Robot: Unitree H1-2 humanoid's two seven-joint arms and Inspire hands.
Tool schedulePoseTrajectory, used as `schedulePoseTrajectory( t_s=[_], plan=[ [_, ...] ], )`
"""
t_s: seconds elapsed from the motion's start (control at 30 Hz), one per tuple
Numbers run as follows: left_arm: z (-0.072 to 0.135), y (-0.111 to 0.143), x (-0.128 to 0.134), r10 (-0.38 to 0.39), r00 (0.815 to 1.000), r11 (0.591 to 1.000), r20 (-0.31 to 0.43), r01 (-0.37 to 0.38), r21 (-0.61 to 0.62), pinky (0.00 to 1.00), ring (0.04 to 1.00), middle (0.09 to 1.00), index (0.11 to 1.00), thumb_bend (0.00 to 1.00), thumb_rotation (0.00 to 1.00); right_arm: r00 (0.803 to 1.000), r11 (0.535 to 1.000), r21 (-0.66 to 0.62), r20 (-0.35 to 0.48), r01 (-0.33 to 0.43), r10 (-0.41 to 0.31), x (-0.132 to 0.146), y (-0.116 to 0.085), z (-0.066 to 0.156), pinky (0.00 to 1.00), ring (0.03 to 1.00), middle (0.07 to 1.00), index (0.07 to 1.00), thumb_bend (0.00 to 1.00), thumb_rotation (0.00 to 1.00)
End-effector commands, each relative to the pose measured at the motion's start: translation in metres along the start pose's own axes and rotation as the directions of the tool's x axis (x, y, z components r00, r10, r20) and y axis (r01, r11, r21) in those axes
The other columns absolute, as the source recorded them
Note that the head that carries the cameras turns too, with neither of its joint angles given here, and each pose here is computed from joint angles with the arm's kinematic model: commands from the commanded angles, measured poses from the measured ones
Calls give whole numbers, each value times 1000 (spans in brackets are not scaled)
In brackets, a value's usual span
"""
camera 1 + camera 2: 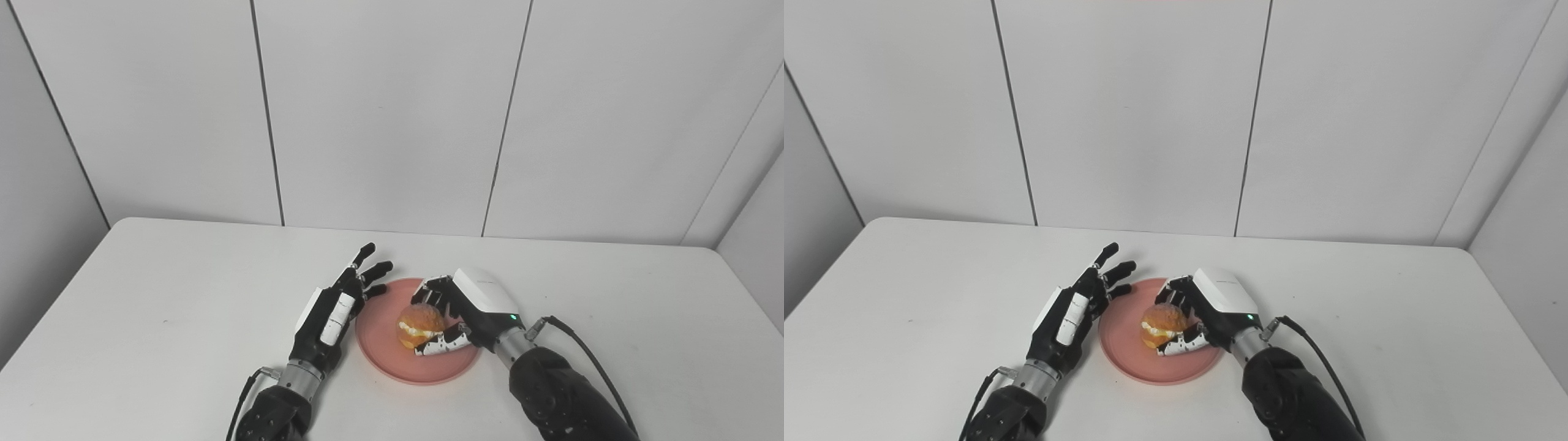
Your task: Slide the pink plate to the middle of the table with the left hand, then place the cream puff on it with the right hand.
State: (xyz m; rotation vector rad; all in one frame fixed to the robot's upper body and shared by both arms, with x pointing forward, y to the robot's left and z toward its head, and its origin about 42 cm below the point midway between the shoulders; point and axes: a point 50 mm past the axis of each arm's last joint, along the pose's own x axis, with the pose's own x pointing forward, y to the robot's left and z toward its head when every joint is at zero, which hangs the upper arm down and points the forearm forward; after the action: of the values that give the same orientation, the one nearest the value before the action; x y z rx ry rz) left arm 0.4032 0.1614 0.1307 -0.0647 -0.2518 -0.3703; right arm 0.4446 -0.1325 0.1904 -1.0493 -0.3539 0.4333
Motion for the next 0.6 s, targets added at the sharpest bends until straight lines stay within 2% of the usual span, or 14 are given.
schedulePoseTrajectory(
  t_s=[0.0,0.07,0.17,0.57],
  plan=[
    [-40,-16,-37,20,992,997,-128,-29,-70,862,923,847,927,998,900,998,999,-38,46,35,-33,11,-26,12,477,571,642,643,794,251],
    [-40,-16,-38,20,992,997,-127,-29,-70,854,923,847,927,994,900,999,999,-38,37,16,-15,11,-27,12,526,633,697,691,884,282],
    [-40,-15,-38,19,992,997,-128,-28,-66,854,923,848,927,995,902,1000,999,-40,29,-2,3,10,-28,11,566,682,733,718,954,309],
    [-40,-14,-39,18,991,997,-129,-27,-70,852,923,853,924,991,899,1000,1000,-27,28,1,0,7,-33,9,559,683,727,723,1000,341]
  ],
)
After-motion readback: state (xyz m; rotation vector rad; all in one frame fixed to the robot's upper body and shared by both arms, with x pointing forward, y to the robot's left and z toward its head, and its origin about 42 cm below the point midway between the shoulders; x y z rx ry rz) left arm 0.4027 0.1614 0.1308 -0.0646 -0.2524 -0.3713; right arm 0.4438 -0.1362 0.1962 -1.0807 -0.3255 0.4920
